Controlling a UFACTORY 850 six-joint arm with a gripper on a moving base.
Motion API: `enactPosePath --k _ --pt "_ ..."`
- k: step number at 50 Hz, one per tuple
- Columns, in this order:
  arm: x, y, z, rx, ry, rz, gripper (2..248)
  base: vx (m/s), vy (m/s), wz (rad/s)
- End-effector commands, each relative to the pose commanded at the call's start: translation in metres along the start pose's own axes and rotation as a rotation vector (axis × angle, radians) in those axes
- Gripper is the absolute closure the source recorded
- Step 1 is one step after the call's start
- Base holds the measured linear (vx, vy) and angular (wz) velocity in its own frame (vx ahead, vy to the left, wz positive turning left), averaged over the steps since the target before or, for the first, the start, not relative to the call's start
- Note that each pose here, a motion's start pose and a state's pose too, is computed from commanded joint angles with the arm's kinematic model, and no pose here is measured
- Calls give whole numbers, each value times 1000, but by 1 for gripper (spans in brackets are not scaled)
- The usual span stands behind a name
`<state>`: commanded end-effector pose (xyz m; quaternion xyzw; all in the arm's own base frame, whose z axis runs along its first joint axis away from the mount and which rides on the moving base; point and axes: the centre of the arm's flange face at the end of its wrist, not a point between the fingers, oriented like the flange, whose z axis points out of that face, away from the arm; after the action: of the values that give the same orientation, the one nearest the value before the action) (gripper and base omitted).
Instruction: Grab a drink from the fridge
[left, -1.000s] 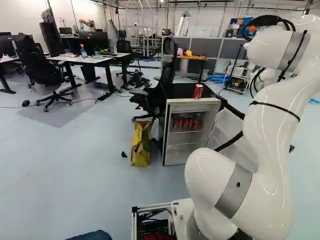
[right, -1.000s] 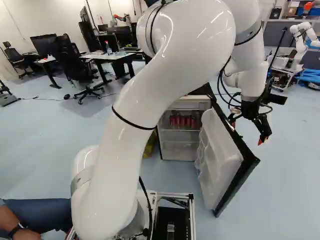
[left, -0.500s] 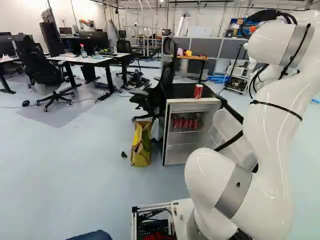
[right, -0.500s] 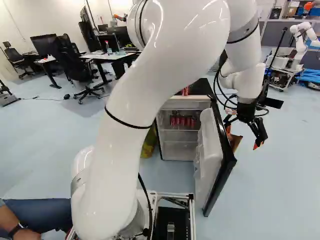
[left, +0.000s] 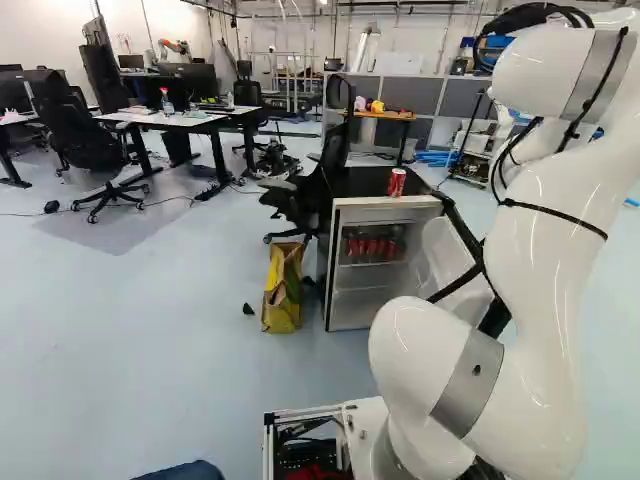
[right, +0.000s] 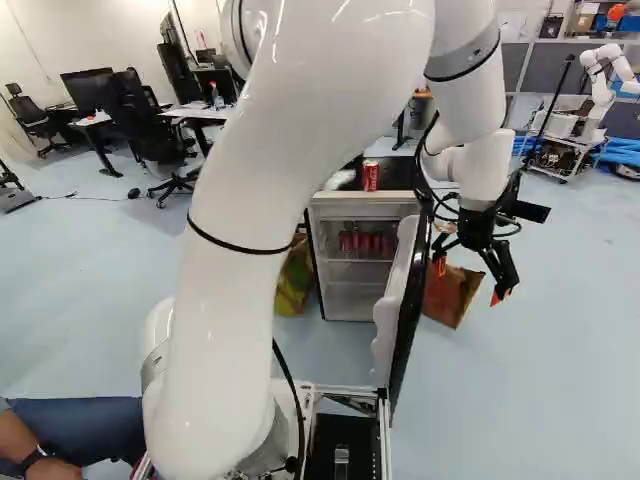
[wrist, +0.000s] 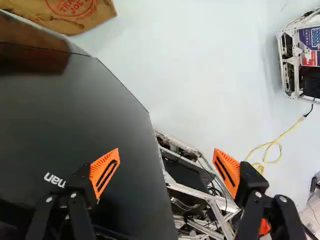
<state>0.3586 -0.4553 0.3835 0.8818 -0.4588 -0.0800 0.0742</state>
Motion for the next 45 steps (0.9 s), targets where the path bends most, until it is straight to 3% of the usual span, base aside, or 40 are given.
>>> enactPosePath --k 29,45 --pt "-54 -18 4 -9 -45 -52 3 0 0 0" --pt "-78 -36 4 -15 -25 -109 3 0 0 0"
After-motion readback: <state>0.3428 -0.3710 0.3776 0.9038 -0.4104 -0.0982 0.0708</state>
